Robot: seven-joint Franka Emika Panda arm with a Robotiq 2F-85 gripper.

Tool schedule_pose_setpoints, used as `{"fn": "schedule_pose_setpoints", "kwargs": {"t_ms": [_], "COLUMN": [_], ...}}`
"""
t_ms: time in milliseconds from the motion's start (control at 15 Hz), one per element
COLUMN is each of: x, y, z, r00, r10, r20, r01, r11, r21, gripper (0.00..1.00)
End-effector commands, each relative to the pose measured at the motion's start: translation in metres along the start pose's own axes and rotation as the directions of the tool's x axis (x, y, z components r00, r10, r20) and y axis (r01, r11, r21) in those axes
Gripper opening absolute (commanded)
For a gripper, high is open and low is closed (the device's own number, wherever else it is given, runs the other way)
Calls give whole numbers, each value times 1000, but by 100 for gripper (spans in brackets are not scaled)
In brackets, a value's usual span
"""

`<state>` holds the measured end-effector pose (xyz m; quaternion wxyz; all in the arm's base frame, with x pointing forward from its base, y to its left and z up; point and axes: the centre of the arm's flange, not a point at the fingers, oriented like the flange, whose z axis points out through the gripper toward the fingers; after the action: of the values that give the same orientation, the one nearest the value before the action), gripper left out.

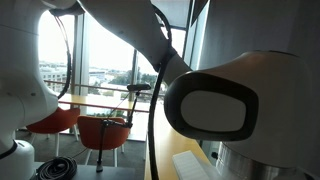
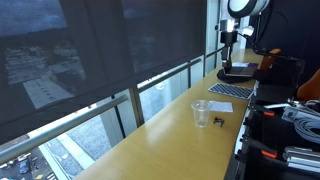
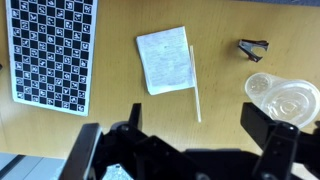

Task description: Put the straw into the cup

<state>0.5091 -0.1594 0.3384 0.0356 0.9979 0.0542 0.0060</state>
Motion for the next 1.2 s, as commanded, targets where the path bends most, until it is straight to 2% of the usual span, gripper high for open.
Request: {"fn": "schedule_pose_setpoints", "kwargs": {"t_ms": [0,600,1133], "x": [14,37,50], "y": [11,24,9], "z": [26,86,131], "r00": [998,997,993], "r10": [-31,-38,-99], "r20": [-53,-62,-69], "r01": [34,45,109], "r11": [997,992,982], "r21": [64,116,156], "gripper": [100,100,100]}}
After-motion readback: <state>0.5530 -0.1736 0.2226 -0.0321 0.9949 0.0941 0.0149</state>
